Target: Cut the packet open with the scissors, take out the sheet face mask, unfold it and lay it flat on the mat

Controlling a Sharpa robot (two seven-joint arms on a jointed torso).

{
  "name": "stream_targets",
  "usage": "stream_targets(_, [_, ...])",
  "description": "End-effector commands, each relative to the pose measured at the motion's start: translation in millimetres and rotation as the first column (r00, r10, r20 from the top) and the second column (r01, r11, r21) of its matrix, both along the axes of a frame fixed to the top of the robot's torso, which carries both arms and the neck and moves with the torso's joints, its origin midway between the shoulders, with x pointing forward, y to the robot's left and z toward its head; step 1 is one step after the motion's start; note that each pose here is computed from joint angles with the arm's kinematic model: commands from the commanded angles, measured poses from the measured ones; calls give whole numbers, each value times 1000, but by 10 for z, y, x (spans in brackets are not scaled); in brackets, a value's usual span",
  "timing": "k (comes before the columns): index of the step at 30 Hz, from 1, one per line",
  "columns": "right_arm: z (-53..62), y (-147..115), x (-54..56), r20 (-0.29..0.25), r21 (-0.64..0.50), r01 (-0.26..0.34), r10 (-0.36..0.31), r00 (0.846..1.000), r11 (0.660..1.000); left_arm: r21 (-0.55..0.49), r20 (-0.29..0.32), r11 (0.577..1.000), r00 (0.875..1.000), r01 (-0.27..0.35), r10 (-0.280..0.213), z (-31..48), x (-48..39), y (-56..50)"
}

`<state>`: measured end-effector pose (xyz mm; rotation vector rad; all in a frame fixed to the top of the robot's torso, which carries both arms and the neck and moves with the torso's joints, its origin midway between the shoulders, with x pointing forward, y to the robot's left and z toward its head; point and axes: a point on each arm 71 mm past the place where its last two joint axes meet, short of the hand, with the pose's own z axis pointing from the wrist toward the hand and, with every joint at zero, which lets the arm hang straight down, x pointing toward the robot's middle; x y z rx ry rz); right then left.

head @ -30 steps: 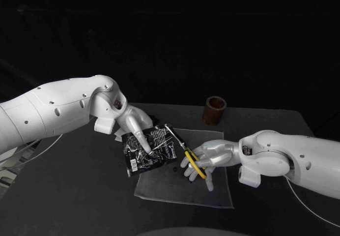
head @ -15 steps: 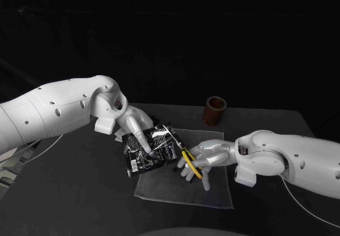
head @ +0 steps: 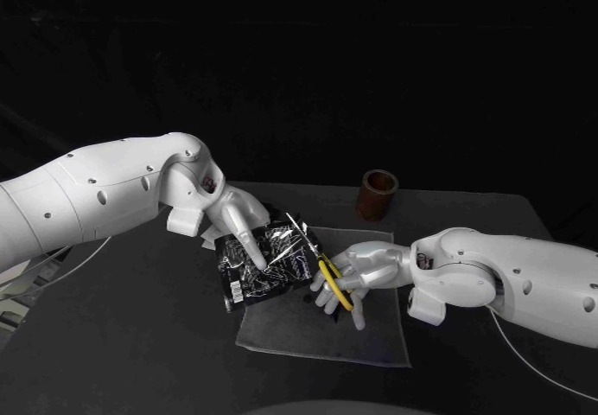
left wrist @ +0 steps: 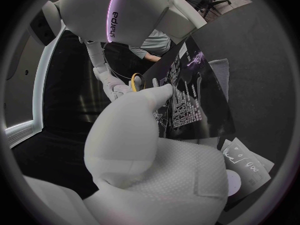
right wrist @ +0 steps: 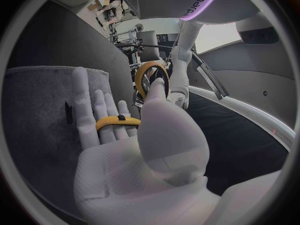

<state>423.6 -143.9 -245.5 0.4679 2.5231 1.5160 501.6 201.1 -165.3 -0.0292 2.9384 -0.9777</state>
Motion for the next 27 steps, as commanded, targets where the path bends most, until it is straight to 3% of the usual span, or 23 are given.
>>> stream_targets(1, [34, 7, 40, 13, 40, 33, -34, 999, 999, -5, -86, 982, 978, 189, -188, 1, -133, -12])
stream_targets(19, [15, 6, 70, 18, 12, 26, -26, 999, 1000, -3, -84, 982, 979, 187, -186, -1, -129, -13])
stream_targets(27, [18, -53, 128, 42, 13, 92, -93, 995, 996, 1, -81, 983, 980, 182, -181, -2, -125, -4])
